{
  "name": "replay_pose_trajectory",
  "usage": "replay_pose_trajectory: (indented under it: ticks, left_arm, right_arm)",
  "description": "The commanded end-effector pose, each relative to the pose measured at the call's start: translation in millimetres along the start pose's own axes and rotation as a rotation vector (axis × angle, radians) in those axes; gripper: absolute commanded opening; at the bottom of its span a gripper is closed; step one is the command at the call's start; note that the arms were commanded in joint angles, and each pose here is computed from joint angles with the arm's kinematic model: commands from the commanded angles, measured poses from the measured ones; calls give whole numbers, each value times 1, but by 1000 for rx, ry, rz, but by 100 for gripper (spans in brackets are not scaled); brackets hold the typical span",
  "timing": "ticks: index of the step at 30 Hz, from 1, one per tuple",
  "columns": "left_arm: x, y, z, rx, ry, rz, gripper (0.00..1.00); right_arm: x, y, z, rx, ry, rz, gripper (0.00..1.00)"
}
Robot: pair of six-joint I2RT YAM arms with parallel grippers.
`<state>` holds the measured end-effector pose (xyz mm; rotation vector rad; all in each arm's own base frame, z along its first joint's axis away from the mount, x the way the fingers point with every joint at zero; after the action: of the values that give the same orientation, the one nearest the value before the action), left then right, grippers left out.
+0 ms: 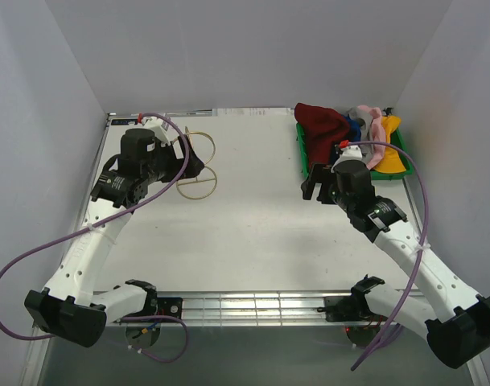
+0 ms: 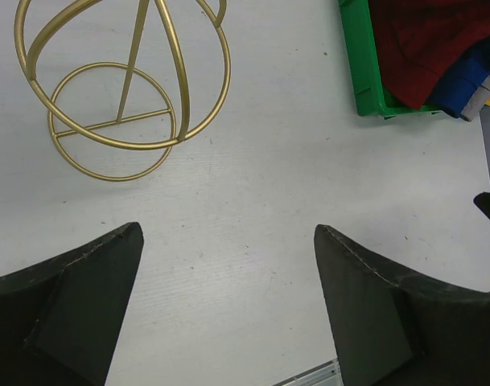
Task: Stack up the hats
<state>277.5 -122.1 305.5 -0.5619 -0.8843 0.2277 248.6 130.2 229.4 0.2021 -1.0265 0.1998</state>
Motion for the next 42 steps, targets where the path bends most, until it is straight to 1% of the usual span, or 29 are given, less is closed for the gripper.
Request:
replay_pose_trajectory:
  ticks: [1,5,10,13,14,16,17,18,20,21,22,23,25,26,28,30,35,42]
  left_arm:
    - [14,-10,17,-26,-59,-23,98]
    - [14,-10,18,-28,-58,-26,98]
    - [14,-12,19,-41,-54,-27,98]
    - [16,-15,23,-49,-61,-30,98]
    - [17,-16,24,-54,-65,-29,98]
    - [21,-21,26,-73,-72,-28,98]
    - [22,-23,27,-83,-76,-25,98]
    - [22,-25,26,-91,-74,-18,98]
    - [25,-33,29,-128,-69,-12,97]
    - [25,-35,30,-140,-65,-3,97]
    - [26,-38,31,-153,-70,0,97]
    - [27,-40,33,-166,-72,2,96]
    - [29,-43,38,-180,-78,8,97]
    - [30,-45,39,-187,-82,10,97]
    - [30,-47,42,-196,-86,14,97]
    - [31,-49,43,-208,-86,17,96]
    - [34,-54,48,-231,-92,15,97]
    - [38,-57,55,-234,-101,4,96]
  right_arm:
    - [14,-1,2,-13,-40,1,89]
    - [14,0,1,-12,-31,3,89]
    - [12,0,-3,-22,24,12,90]
    - [20,-2,-6,-46,37,21,91]
    - [34,-1,-3,-49,13,16,91]
    - [39,-4,-12,-71,58,20,92]
    - [38,-11,-24,-96,100,11,92]
    - [52,-12,-23,-84,107,-4,96]
    - [55,-22,-41,-62,169,-35,100]
    - [66,-26,-43,-56,156,-50,95]
    - [69,-36,-48,-71,159,-71,92]
    - [67,-40,-57,-77,181,-88,91]
    - [74,-52,-63,-108,170,-116,91]
    - [72,-57,-71,-123,186,-130,90]
    - [78,-65,-79,-142,181,-148,88]
    - [73,-71,-94,-162,211,-156,85]
    - [80,-85,-119,-206,209,-182,83]
    - [84,-99,-141,-291,204,-186,82]
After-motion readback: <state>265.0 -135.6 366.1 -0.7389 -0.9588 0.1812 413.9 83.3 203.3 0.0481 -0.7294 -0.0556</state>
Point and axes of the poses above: each gripper's point midway between its finger pads, its own z axis back along the fingers, its own y axis along the line the jaws close on, x = y × z, the point moved 4 cm from there along z, back along the fingers, and after that the axes turned 13 degrees about z, right-handed, at the moved point
